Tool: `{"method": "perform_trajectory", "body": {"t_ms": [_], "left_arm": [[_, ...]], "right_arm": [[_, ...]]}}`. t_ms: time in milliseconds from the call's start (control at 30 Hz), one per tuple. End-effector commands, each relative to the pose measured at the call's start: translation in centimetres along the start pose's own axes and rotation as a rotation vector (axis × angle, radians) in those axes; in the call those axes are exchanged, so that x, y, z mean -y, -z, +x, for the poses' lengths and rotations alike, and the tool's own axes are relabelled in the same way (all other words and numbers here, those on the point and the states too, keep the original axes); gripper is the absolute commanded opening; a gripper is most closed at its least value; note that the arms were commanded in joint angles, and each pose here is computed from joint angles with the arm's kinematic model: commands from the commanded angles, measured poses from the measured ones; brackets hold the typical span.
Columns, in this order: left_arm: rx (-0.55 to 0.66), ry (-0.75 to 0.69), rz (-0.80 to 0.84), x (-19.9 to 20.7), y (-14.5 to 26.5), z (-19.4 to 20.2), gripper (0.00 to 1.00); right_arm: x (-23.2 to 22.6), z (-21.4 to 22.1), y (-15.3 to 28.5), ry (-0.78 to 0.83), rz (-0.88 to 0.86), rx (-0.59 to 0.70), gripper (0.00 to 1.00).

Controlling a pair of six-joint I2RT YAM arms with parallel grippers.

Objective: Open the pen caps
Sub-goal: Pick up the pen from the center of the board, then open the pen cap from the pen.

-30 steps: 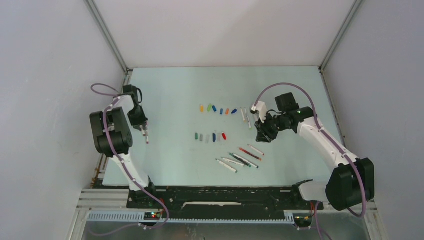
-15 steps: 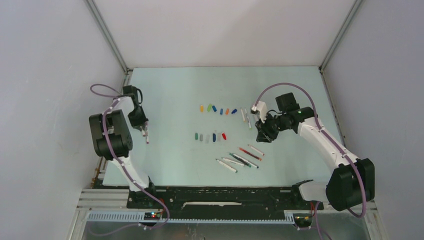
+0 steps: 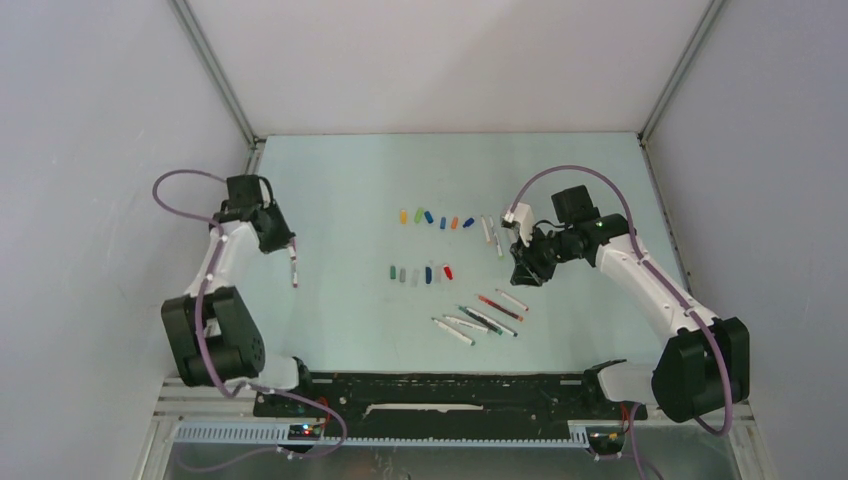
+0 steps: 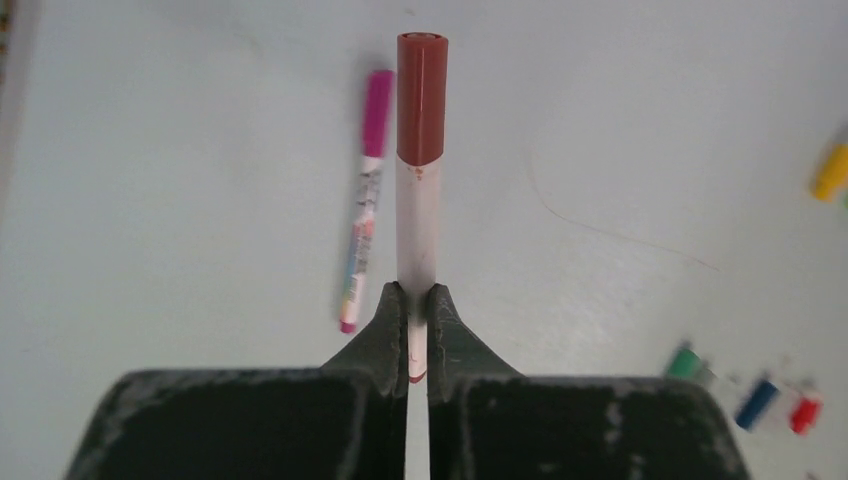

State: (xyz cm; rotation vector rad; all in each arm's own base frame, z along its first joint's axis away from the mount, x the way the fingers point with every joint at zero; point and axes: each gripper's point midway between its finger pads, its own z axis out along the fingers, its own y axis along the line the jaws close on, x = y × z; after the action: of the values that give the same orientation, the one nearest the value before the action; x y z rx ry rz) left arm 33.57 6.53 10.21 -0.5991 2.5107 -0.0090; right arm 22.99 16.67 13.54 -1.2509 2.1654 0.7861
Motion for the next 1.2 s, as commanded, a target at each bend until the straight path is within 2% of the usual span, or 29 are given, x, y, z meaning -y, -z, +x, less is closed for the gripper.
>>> {"method": "perform_trajectory", "body": {"t_ms": [0, 133, 400, 633, 900, 1167], "left_arm": [[0.093, 0.010, 0.290, 5.5, 3.2, 0.3, 0.00], [0.160, -0.004, 0.499, 9.7, 6.0, 1.3, 0.00], [0.206, -0.035, 0.815, 16.7, 10.8, 5.2, 0.00], [0.296, -0.054, 1.043, 21.6, 15.6, 7.5, 0.00], [0.321, -0.089, 1.189, 25.2, 18.8, 9.5, 0.00], [0.297, -0.096, 1.267, 28.0, 19.9, 11.5, 0.00]], "right_arm": [[-1.0, -2.2, 1.2, 0.064, -0.023, 0.074, 0.34], [-1.9, -2.6, 1.4, 0.078, -0.060, 0.098, 0.34], [-3.5, -3.3, 1.3, 0.061, -0.160, 0.148, 0.35], [-5.3, -4.5, 1.4, 0.026, -0.274, 0.218, 0.35], [-5.8, -5.2, 1.9, 0.004, -0.319, 0.261, 0.35], [-5.6, -5.8, 3.1, -0.019, -0.331, 0.317, 0.36]]}}
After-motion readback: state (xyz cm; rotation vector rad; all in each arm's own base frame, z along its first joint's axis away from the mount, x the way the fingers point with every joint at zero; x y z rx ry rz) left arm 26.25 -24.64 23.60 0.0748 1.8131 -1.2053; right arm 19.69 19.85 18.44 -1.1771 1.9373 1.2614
